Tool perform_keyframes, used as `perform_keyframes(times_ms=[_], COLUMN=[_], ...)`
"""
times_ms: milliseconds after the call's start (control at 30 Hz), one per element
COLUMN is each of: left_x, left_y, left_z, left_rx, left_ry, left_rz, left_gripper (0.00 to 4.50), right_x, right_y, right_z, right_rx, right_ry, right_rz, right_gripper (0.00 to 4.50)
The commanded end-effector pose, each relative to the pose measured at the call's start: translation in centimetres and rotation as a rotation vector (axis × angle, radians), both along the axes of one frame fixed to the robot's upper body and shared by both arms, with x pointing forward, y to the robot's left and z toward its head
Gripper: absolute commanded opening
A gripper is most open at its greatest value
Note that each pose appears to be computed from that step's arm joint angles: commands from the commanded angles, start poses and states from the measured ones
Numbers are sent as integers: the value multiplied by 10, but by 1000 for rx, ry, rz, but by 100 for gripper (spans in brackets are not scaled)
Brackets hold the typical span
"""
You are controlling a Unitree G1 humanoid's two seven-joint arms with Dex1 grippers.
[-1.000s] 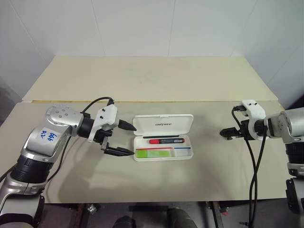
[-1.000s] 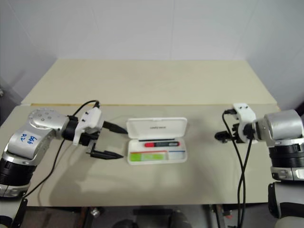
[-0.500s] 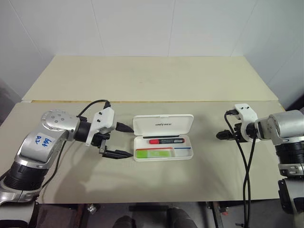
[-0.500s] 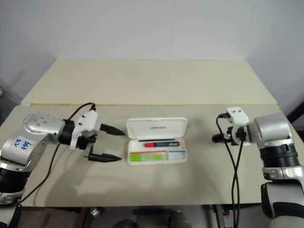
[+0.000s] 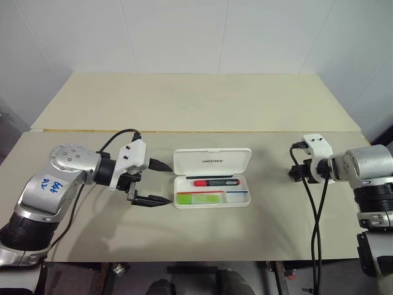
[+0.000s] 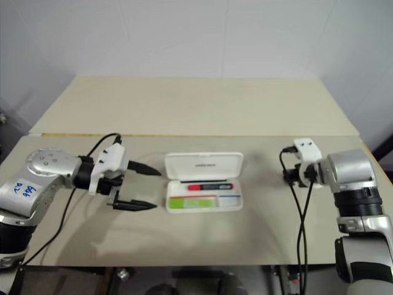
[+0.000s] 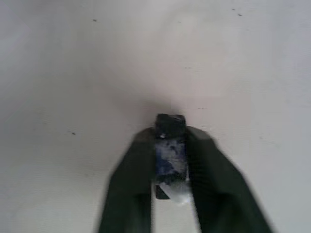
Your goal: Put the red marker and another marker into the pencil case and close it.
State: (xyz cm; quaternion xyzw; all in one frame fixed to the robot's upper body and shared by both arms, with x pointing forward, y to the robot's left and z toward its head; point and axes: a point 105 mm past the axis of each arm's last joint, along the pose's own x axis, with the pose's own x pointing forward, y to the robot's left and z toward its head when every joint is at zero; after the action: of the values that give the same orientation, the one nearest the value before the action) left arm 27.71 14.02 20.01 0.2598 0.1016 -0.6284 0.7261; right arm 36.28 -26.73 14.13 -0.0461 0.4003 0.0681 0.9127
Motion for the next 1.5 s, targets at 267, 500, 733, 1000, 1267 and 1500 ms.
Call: perform_keyframes(times_ms=[267,500,733,1000,1267,1500], left_x=[0,4,8,8,-2,-6], left_y=[2,8,13,18,9,5], left_z=[15,14,14,8,-4,-8], left_rx=[-5,-17,-40,-38,-49,-43], left_ry=[-61,-67,-86,-100,-50,-46], left_rz=[-6,12,33,60,45,47], left_gripper=[450,450,450,450,450,450], right_x=[7,10,0,-41,-55,-55], right_y=[-8,7,32,97,146,160], right_z=[7,34,59,78,57,40], right_rx=[0,-111,-160,-115,-49,-47], right_ry=[-87,-232,-300,-363,-324,-300], right_rz=[-11,347,712,1241,1439,1502], right_gripper=[34,34,34,34,34,34])
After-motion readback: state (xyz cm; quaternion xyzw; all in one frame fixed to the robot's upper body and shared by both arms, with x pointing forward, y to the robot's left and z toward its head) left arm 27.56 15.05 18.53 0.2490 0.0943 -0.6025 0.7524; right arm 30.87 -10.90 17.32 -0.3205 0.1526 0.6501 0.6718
